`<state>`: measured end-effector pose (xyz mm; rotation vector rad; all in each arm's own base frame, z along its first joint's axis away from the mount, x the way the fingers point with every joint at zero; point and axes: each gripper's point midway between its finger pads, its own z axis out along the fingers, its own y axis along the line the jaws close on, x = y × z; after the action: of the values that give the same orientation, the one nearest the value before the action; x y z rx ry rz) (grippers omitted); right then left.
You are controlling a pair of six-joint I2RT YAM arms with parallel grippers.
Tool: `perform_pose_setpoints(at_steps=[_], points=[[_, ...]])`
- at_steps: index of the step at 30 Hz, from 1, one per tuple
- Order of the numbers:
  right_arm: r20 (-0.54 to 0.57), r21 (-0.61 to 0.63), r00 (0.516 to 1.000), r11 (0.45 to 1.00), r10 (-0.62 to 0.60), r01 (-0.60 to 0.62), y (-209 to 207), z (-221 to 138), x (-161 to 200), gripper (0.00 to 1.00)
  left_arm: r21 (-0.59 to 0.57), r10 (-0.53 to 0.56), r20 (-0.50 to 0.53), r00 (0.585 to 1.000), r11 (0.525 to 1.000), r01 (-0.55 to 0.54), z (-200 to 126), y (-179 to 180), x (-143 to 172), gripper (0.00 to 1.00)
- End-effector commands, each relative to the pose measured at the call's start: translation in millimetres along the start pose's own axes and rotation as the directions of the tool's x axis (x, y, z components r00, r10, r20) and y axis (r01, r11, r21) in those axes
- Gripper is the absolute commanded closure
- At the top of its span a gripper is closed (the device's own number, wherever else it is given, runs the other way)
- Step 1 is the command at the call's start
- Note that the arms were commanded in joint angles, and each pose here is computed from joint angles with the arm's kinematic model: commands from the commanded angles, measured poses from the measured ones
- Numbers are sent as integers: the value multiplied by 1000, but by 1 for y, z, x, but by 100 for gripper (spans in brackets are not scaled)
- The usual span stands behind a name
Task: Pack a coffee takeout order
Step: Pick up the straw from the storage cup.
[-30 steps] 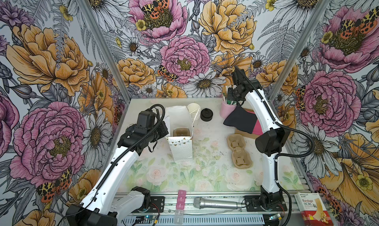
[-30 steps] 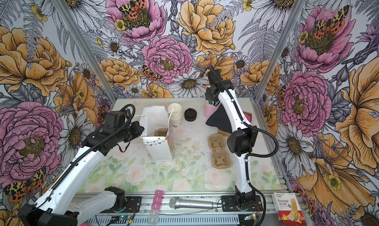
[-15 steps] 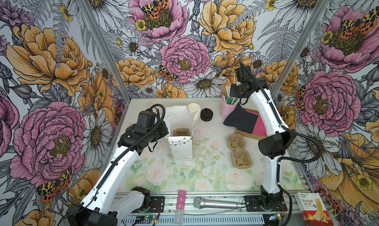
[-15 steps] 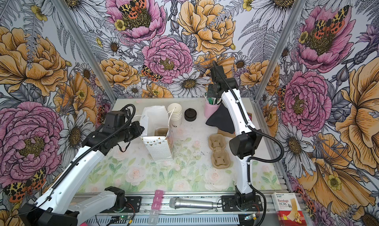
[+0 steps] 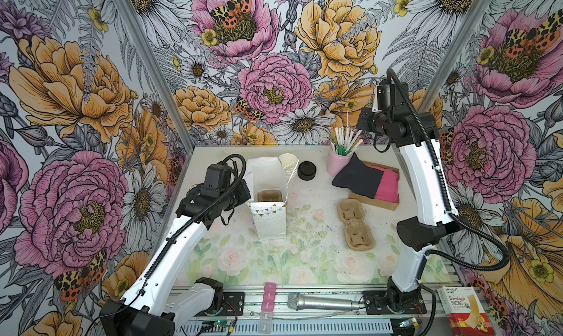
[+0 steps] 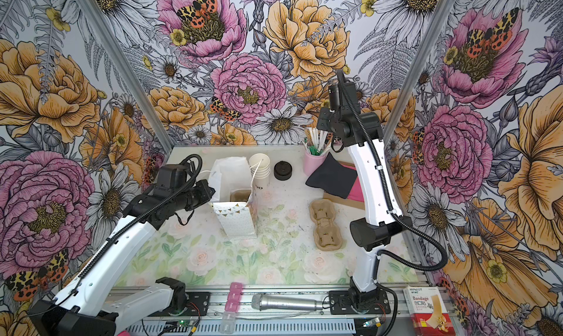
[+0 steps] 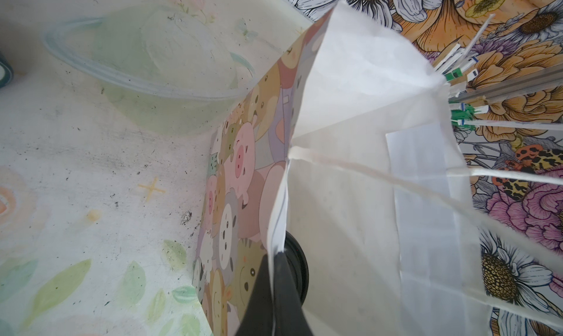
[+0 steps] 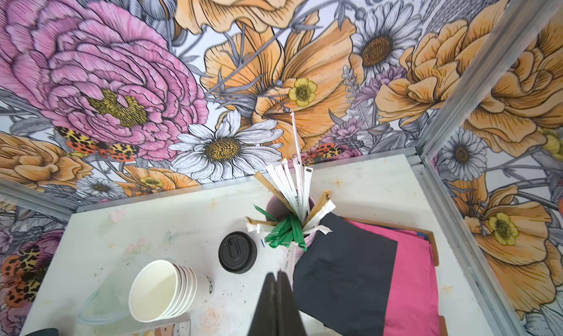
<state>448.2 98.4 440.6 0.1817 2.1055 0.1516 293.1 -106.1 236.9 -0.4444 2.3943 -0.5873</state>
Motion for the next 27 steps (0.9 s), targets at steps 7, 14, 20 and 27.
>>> perform_pose_setpoints(at_steps=[7, 14, 20, 27], points=[[178, -157, 984, 988, 22, 6, 32, -79, -40, 100, -5, 27, 2, 1000, 1000, -27, 0, 1, -3, 100], [173, -357, 981, 934, 93, -26, 74, -107, -42, 100, 0, 36, -2, 999, 999, -36, 1, -2, -4, 100], [114, -526, 985, 849, 132, -53, 126, -129, -30, 100, 0, 43, -7, 999, 999, -43, 3, -4, -5, 100], [14, -646, 996, 761, 90, -60, 182, -140, 1, 100, 1, 49, -14, 999, 999, -49, 5, -6, -3, 100]])
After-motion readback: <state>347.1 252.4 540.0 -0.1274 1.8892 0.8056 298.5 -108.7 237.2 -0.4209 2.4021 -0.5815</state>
